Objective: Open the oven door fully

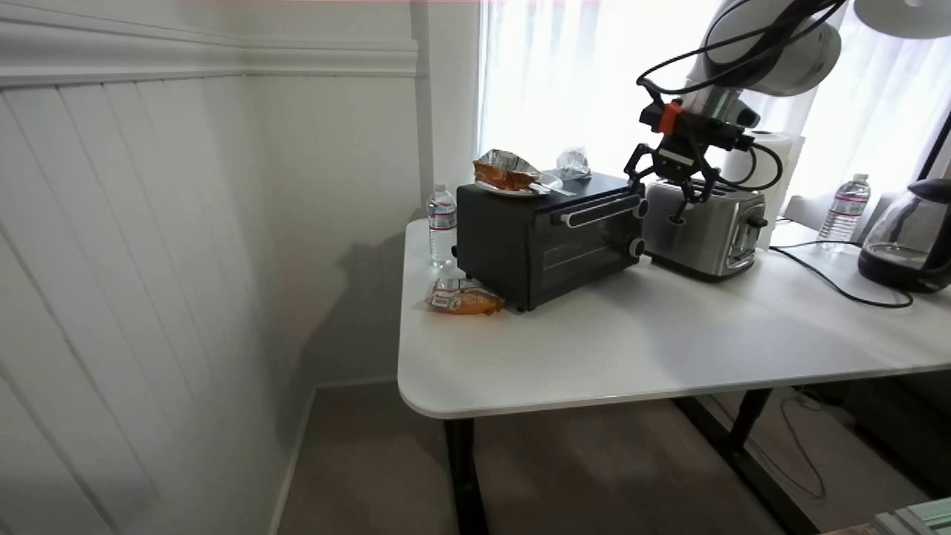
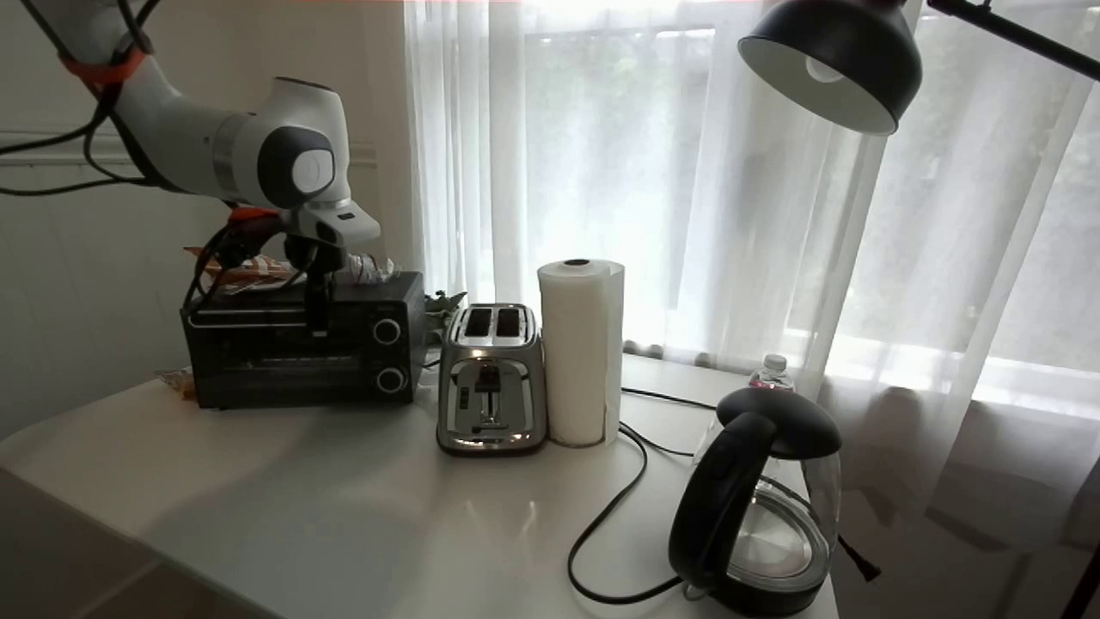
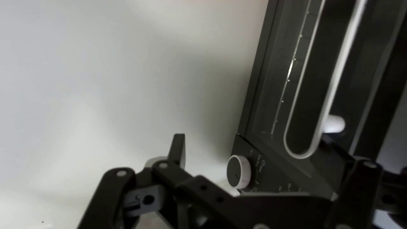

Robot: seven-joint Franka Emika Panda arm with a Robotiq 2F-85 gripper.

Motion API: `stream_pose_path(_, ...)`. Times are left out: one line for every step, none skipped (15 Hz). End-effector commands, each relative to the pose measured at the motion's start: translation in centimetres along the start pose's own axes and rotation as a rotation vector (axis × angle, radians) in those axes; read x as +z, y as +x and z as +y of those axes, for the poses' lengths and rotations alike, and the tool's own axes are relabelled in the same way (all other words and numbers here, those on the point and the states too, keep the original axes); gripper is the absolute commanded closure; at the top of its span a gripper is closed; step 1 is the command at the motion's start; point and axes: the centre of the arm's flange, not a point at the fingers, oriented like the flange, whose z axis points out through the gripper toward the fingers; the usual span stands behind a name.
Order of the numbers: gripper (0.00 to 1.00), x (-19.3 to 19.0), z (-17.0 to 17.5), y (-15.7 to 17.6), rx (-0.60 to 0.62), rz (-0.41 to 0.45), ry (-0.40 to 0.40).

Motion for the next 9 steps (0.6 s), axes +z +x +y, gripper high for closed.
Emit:
stream_pose_path(0.00, 0.6, 1.1, 0.2, 0.000, -0.020, -0.067)
stream_pose_path(0.00, 0.7, 1.4, 0.3, 0.000, -0.025, -0.078)
stream_pose_path(0.00, 0.8, 1.7, 0.5, 0.003, -0.032, -0.092)
stream_pose_path(0.00, 0.9, 2.0, 0.6, 0.003, -0.035, -0.102)
stream_pose_path(0.00, 0.9, 2.4, 0.8, 0.005, -0.039, -0.112)
stream_pose_path(0.00, 0.9, 2.7, 1.0, 0.006, -0.043, -0.122)
stream_pose_path(0.00, 0.9, 3.1, 1.3, 0.011, -0.049, -0.128)
stream_pose_path(0.00, 0.9, 3.4, 1.6, 0.016, -0.051, -0.135)
stream_pose_path(0.00, 0.9, 3.8, 1.9, 0.020, -0.055, -0.141)
